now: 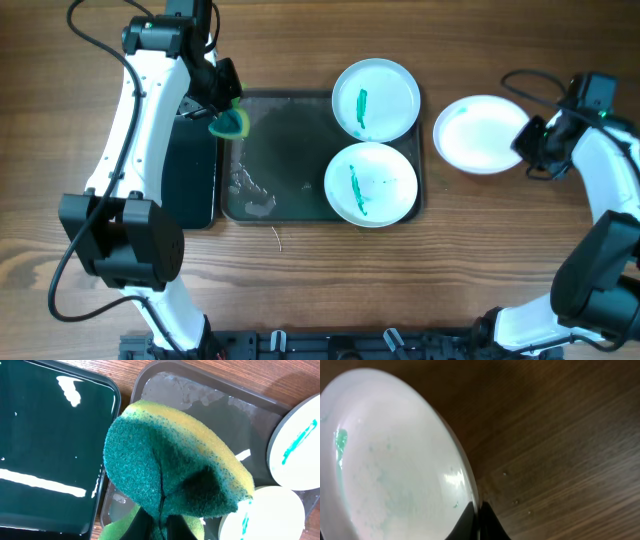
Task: Clean dirty plates on tray and stack at the side
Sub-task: 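Lift the scrubbed plate with the right gripper and place it right of tray, then move right gripper to grasp the lower-right white plate's rim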
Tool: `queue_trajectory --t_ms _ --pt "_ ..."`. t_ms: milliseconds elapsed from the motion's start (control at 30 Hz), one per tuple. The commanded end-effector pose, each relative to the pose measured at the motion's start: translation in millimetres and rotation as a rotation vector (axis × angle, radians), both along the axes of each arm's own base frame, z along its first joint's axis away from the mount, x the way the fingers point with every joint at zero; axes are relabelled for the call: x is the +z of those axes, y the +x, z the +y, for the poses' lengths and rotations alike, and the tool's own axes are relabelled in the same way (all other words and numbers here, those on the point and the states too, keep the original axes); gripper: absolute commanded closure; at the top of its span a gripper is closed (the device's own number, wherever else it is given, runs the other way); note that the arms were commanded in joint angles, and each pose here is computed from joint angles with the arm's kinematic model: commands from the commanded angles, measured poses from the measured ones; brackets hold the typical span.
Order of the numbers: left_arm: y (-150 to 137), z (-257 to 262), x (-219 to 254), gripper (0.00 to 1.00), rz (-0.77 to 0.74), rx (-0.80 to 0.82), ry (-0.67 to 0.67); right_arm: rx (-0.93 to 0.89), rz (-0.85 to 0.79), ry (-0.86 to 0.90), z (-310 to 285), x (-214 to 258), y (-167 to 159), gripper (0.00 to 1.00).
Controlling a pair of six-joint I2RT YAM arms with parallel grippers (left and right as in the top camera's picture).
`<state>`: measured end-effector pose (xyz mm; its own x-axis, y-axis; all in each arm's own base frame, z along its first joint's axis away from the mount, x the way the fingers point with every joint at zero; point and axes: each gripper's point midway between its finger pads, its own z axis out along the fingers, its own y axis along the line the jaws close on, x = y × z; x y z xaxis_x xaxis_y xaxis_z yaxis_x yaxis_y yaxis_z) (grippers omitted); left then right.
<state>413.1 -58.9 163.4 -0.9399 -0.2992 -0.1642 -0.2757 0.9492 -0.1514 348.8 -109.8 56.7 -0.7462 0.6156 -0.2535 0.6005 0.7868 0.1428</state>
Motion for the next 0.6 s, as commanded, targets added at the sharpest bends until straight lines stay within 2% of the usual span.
queue_trajectory --t_ms 0,100,133,200,300,400,567 --pt "4 1 7 0.96 -0.028 0.011 0.007 0.002 0.019 -0.023 1 -21 -14 0.96" --pt "4 1 7 0.96 -0.028 0.011 0.007 0.006 0.011 -0.014 5 -31 -17 0.96" --pt "4 1 7 0.96 -0.029 0.011 0.007 0.007 0.011 -0.012 5 -32 -18 0.92" --pt "4 1 7 0.96 -0.032 0.011 0.006 0.014 0.007 0.003 8 -31 -17 0.74" --pt "5 -1 7 0.96 -0.038 0.005 0.005 0.034 0.015 0.070 19 -19 -16 0.62" --pt "5 -7 7 0.96 -0.041 -0.009 0.005 0.104 0.002 0.129 32 7 -12 0.60" --pt "4 -16 7 0.96 -0.043 -0.043 0.009 0.387 -0.074 0.312 93 49 -10 0.60"
